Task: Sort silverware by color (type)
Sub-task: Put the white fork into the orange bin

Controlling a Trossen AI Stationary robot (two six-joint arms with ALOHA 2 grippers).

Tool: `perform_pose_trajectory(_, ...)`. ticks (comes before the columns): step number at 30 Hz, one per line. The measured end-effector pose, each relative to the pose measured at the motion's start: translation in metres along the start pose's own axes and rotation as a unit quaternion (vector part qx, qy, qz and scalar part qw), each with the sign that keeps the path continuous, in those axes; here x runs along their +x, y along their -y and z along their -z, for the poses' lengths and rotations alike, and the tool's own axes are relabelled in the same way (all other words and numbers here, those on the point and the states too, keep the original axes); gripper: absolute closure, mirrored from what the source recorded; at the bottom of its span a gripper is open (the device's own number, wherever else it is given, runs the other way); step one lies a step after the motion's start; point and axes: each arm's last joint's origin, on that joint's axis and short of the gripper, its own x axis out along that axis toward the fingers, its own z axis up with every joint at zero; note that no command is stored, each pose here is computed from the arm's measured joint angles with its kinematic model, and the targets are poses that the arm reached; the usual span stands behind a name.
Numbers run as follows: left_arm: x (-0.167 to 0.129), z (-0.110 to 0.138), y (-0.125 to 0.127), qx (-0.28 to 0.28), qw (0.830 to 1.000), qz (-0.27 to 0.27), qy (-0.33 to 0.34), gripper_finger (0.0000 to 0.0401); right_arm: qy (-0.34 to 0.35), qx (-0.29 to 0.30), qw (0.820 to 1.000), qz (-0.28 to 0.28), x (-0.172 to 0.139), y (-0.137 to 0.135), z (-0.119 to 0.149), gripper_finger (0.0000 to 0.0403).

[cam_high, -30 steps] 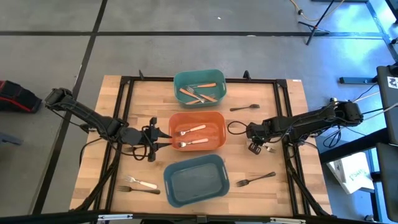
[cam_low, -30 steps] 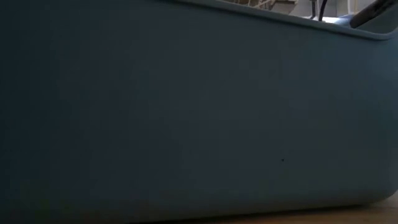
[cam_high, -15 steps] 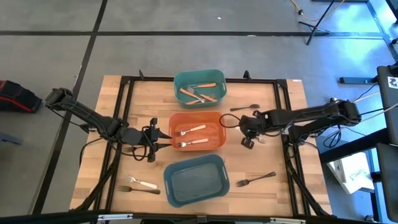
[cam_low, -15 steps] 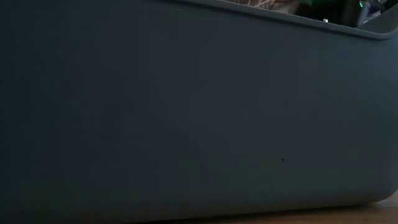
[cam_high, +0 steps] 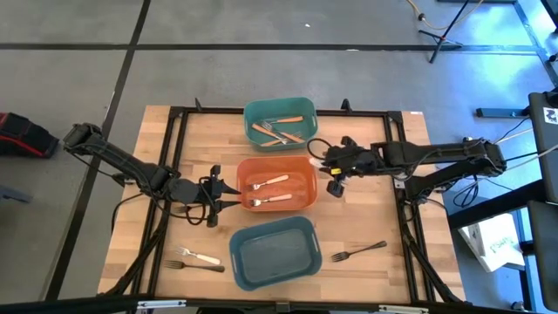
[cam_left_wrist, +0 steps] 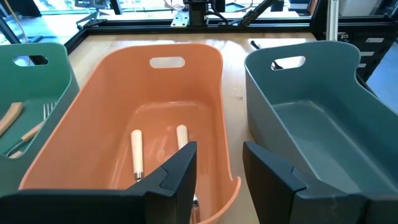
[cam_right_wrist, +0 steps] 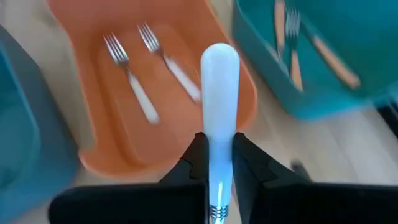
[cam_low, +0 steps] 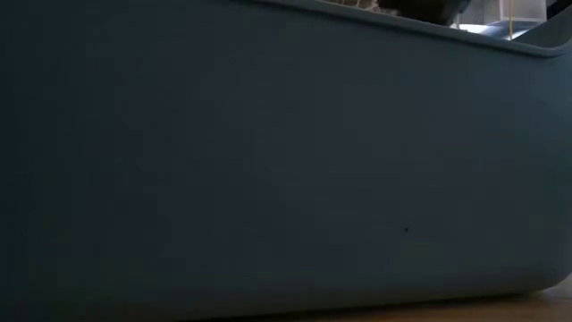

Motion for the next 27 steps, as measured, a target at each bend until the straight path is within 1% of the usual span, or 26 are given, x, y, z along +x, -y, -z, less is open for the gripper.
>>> perform_pose_trajectory(4,0.0,0.0,0.0,0.0,1.0,0.0,0.0,0.0276,0.068,-0.016,0.997,-0.015,0.004,-0.004,-0.014,0.0378)
perform_pose_trajectory(7,0.0,0.0,0.0,0.0,1.0,0.0,0.0,0.0276,0.102,-0.039,0.994,-0.028,0.014,-0.01,-0.022,0.0377)
perform_pose_trajectory(10,0.0,0.0,0.0,0.0,1.0,0.0,0.0,0.0276,0.128,-0.053,0.989,-0.056,0.027,-0.017,-0.03,0.0377)
perform_pose_trajectory(15,0.0,0.0,0.0,0.0,1.0,0.0,0.0,0.0276,0.155,-0.083,0.979,-0.104,0.059,-0.03,-0.037,0.0377)
perform_pose_trajectory(19,0.0,0.0,0.0,-0.001,1.0,0.0,0.0,0.0276,0.157,-0.105,0.975,-0.115,0.085,-0.038,-0.037,0.0377)
perform_pose_trajectory(27,0.0,-0.001,0.0,-0.006,1.0,0.001,0.004,0.0276,0.115,-0.126,0.979,-0.11,0.124,-0.046,-0.024,0.0377)
